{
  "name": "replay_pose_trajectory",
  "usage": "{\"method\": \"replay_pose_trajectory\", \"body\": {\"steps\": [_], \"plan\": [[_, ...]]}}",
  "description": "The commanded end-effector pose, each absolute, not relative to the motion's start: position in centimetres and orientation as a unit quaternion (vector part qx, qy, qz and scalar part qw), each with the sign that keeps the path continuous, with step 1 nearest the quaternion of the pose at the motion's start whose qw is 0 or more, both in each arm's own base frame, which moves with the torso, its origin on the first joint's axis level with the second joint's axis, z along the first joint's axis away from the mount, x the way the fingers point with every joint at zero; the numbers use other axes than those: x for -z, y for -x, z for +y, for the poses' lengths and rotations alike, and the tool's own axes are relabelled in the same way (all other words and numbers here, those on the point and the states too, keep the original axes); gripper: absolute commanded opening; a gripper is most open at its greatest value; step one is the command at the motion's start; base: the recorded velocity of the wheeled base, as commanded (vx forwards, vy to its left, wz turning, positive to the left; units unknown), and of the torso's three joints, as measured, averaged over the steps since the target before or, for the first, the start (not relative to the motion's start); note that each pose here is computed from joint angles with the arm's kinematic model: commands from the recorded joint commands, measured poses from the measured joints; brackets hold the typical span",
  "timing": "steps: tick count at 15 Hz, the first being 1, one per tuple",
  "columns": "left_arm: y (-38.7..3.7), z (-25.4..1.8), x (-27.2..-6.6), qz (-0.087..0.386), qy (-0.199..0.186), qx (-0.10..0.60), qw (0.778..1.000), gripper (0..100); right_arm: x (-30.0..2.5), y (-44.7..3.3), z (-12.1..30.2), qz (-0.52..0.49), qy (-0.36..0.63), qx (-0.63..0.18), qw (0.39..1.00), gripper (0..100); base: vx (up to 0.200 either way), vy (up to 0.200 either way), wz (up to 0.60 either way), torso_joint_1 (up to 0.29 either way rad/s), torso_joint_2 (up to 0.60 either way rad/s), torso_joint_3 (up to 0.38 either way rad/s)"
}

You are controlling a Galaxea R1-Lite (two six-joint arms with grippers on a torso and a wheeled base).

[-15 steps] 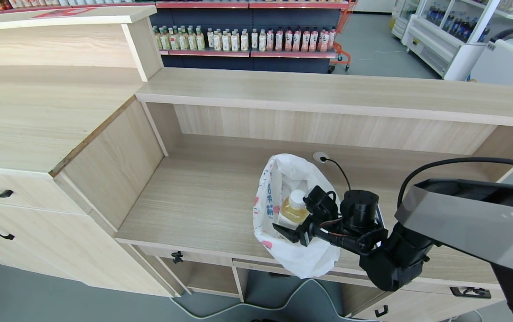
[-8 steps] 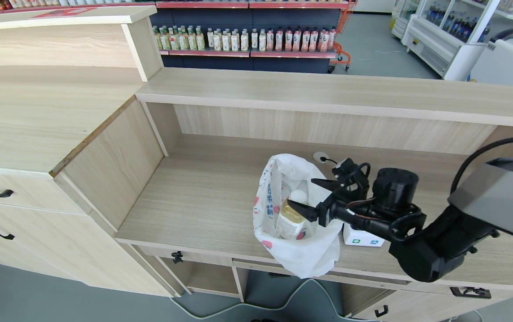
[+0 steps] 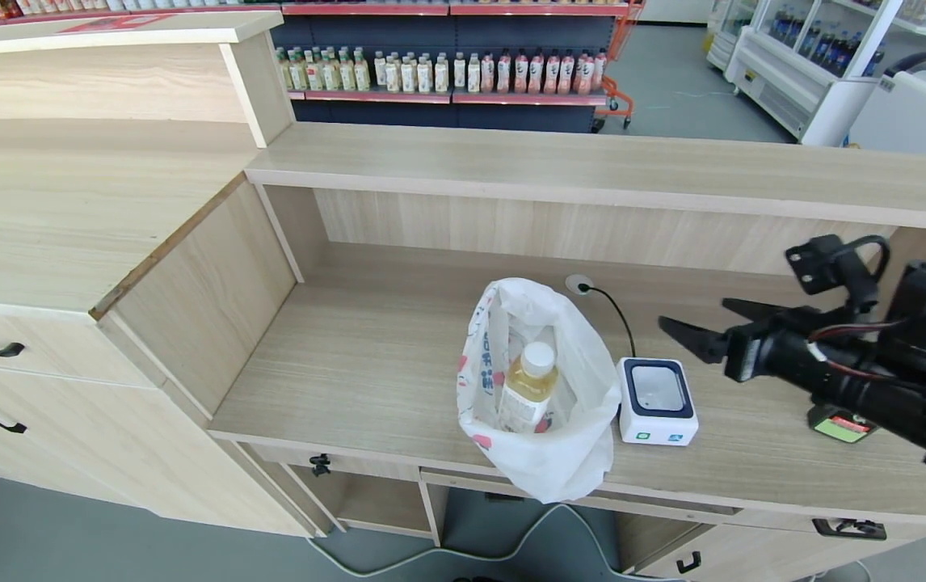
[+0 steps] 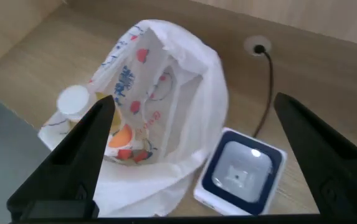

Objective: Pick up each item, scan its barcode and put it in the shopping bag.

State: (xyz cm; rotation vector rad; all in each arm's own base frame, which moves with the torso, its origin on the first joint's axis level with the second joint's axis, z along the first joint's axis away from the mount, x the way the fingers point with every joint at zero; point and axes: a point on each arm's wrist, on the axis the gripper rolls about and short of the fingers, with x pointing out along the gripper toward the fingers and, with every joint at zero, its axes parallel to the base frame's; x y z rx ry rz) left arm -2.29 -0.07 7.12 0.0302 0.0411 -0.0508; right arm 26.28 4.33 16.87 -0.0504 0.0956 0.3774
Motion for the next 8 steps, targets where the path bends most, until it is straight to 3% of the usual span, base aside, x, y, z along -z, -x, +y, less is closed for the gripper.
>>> {"method": "replay_pose_trajectory", "body": {"steps": [1,4,8], "plan": [[2.3,-0.1,-7.1,0.02,-0.015,0.026,0.999,100,-19.1,-21.9,-0.5,0.046,0.018,-0.069,0.996,100,0.0,0.0,0.0,0.0,0.0,0.0],[2.3,-0.1,-7.1,0.02,-0.015,0.026,0.999,100,-18.0,-19.5,-3.2,0.115,0.006,0.001,0.993,100,0.0,0.0,0.0,0.0,0.0,0.0],[2.3,-0.1,-7.1,0.021,-0.015,0.026,0.999,100,-17.6,-18.0,-4.1,0.125,0.012,0.03,0.992,100,0.0,0.0,0.0,0.0,0.0,0.0]]}}
